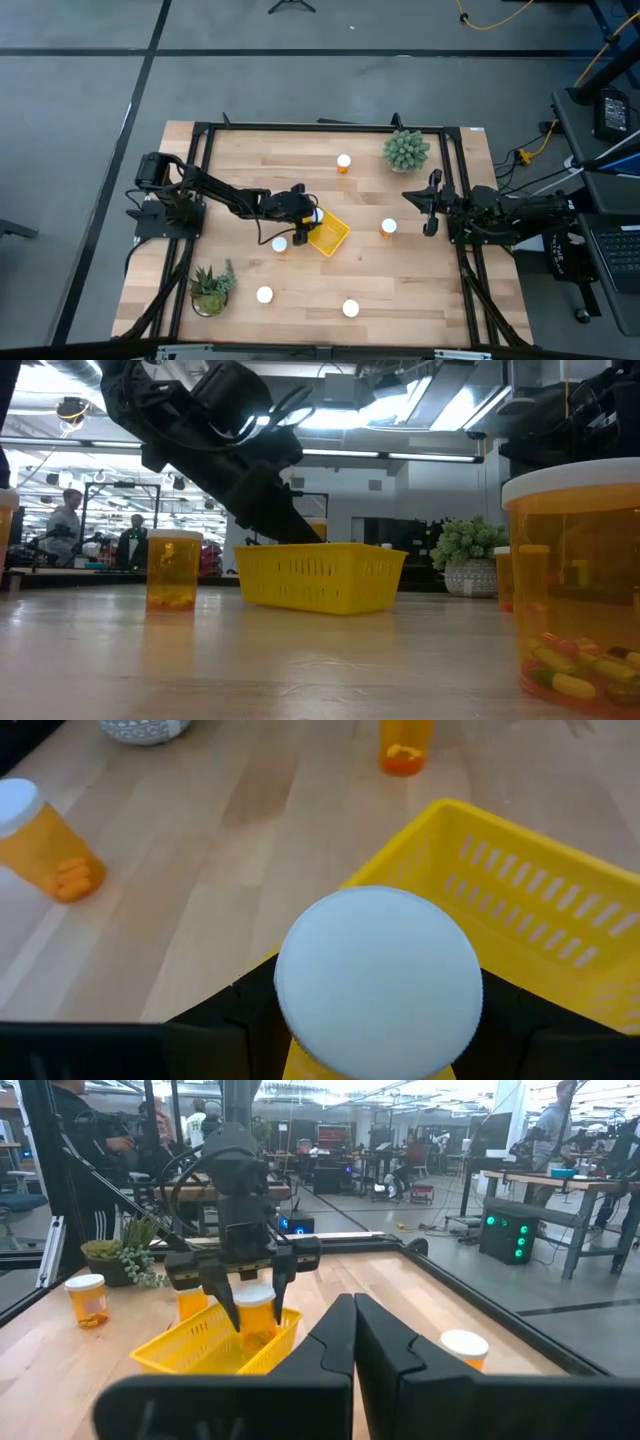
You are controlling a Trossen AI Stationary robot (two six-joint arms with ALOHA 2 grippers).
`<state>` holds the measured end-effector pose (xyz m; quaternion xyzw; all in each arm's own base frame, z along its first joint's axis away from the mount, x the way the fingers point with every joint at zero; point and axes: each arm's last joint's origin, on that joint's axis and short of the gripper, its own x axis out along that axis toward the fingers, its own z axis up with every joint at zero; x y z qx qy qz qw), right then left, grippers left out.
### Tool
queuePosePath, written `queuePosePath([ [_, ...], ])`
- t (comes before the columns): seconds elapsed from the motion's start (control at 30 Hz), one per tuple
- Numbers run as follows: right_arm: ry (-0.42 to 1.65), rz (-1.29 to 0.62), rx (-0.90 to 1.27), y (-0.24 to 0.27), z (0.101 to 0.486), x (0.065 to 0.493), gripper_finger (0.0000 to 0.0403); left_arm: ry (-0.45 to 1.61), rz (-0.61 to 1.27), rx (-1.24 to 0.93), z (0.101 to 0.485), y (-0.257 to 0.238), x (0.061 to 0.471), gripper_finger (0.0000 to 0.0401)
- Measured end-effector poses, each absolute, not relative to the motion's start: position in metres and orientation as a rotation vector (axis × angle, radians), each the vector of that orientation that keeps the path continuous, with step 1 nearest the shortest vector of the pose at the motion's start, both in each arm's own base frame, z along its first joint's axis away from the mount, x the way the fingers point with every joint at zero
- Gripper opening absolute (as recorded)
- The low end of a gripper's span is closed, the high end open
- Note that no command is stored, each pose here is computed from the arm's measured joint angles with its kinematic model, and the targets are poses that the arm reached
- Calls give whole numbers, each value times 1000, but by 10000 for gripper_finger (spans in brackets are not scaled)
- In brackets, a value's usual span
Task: Pick and place pill bottles into a basket
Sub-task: Put the orange pill bottle into the yellow bin
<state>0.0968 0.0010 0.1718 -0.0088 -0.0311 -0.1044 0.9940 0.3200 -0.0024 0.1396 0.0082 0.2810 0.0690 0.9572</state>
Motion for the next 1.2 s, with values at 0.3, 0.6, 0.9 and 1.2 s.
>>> queuePosePath([
  [0.3, -62, -209, -17, 1, 172, 97, 7, 586, 167, 33, 138, -2, 319, 203],
  [0.6, -63, -209, -15, 1, 172, 97, 7, 594, 166, 32, 138, -2, 319, 217],
  [0.9, -63, -209, -14, 1, 172, 97, 7, 594, 172, 35, 138, -2, 319, 228],
  [1.2, -63, -209, -14, 1, 172, 97, 7, 594, 184, 66, 138, -2, 319, 228],
])
